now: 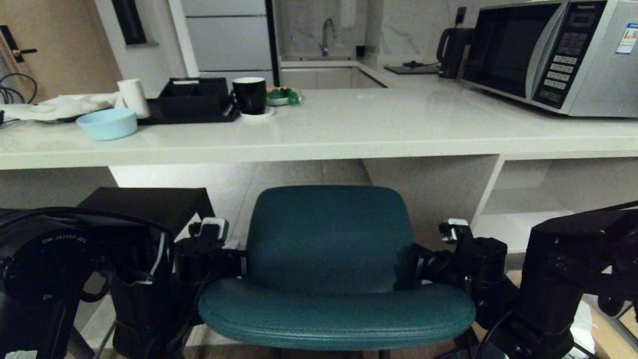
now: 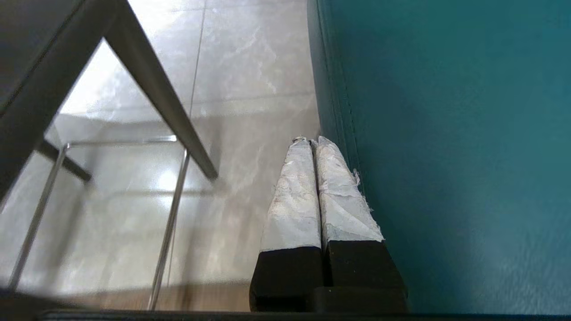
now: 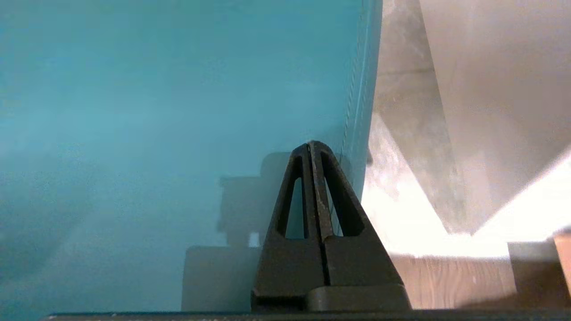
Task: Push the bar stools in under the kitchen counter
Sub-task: Pull the blue chair out from under the dining table
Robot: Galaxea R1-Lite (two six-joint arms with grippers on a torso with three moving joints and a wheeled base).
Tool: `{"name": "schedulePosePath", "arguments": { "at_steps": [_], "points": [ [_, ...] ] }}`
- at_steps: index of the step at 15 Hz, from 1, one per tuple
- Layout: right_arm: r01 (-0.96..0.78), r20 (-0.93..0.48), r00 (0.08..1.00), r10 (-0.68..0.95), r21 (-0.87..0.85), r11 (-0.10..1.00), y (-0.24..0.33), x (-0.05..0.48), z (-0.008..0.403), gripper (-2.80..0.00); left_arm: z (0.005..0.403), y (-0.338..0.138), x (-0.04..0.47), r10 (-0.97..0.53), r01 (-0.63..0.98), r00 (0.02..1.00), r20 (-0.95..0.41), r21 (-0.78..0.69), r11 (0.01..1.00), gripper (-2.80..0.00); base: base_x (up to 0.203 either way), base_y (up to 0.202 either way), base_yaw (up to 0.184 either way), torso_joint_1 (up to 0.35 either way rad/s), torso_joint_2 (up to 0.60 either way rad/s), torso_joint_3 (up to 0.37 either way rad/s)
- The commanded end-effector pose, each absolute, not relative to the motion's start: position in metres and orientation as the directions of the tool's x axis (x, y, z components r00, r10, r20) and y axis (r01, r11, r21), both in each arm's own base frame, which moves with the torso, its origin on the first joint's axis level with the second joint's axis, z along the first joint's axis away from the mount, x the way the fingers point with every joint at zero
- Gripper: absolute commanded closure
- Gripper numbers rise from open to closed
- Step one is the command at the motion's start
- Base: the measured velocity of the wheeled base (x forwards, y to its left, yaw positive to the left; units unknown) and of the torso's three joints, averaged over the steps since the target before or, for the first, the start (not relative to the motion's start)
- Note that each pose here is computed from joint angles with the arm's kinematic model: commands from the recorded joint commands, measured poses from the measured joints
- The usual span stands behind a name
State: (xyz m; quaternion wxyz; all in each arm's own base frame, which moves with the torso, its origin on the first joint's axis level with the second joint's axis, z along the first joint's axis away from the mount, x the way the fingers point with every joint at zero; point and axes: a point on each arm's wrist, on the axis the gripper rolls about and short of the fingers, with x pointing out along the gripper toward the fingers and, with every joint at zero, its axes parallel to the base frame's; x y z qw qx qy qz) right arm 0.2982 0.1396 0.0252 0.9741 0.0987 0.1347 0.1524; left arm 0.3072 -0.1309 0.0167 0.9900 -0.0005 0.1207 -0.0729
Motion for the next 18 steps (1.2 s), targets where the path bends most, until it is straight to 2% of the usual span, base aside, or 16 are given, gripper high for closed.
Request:
{"name": "schedulePosePath", "arguments": {
  "at_steps": [1, 8, 14, 18],
  "points": [
    [-0.274, -0.219, 0.92, 0.326, 0.238, 0.932, 0.14, 0.298, 0.027, 0.0, 0.018, -0.132, 0.308, -0.145, 0.143, 0.963, -0.227, -0.024, 0.989, 0.0, -0.199, 0.0, -0.002, -0.002, 0.0, 0.002],
    [-0.268, -0.214, 0.923, 0.32, 0.238, 0.934, 0.14, 0.3, 0.027, 0.0, 0.02, -0.134, 0.311, -0.143, 0.142, 0.967, -0.21, -0.024, 0.99, 0.0, -0.184, 0.0, -0.003, 0.002, 0.0, 0.0],
    [-0.263, -0.163, 0.938, 0.306, 0.243, 0.934, 0.137, 0.308, 0.039, 0.0, 0.04, -0.135, 0.344, -0.119, 0.117, 0.99, -0.071, -0.034, 0.993, 0.0, 0.0, 0.0, 0.0, 0.0, 0.0, 0.0],
    [-0.199, -0.117, 0.965, 0.234, 0.249, 0.948, 0.117, 0.328, 0.057, 0.0, 0.048, -0.135, 0.348, -0.119, 0.118, 0.992, -0.039, -0.04, 0.992, 0.0, 0.0, 0.0, 0.0, 0.0, 0.0, 0.0]
  ]
}}
